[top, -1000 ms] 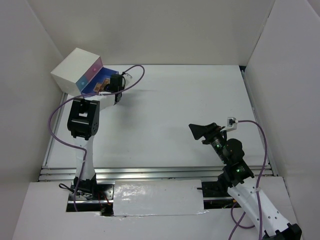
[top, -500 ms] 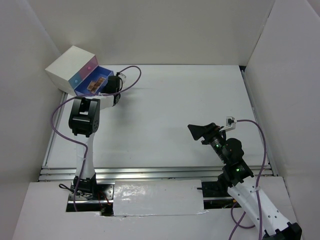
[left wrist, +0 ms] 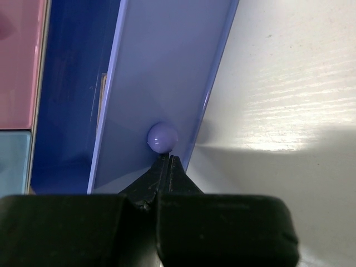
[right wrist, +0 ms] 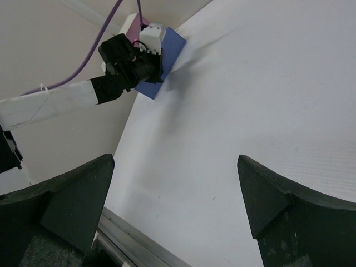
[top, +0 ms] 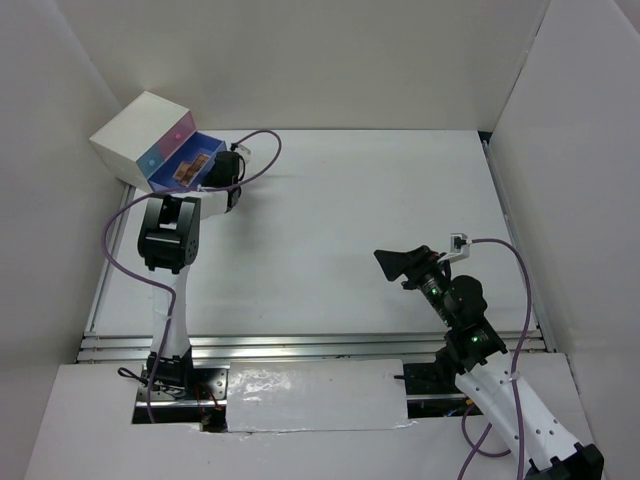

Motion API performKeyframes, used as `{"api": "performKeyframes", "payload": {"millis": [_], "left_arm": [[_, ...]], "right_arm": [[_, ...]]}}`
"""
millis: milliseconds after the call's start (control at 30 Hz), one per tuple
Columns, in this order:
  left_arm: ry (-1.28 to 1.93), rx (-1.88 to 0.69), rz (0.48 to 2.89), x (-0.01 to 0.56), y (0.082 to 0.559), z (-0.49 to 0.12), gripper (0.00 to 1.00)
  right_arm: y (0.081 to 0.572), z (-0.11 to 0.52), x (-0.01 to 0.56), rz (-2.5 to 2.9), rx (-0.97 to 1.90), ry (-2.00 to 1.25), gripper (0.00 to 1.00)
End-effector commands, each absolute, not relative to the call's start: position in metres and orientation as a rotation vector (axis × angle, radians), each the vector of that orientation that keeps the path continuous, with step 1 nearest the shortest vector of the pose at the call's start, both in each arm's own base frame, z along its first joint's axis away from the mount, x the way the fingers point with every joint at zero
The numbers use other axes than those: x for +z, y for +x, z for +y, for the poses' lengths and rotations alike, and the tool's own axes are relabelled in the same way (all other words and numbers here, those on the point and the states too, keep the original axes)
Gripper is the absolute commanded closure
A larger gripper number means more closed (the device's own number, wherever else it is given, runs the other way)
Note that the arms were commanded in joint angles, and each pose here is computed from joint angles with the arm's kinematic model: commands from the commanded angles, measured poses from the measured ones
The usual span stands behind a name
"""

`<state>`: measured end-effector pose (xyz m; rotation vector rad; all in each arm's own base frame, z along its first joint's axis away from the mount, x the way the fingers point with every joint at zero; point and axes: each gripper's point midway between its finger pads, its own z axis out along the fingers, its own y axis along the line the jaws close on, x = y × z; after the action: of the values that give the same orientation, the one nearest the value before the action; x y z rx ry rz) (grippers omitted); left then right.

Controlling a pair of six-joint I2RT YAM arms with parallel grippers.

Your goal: Organize the makeup

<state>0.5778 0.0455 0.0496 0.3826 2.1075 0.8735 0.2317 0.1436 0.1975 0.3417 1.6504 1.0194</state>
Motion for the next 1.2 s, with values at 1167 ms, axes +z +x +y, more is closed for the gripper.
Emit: {"api": "performKeyframes", "payload": {"millis": [1167], "left_arm": [[-0.199, 1.332, 1.915, 0.099, 0.576, 0.172, 1.0]], "right_arm": [[0.235, 0.149, 0.216, 1.603, 1.052, 0.311, 0.0]]}}
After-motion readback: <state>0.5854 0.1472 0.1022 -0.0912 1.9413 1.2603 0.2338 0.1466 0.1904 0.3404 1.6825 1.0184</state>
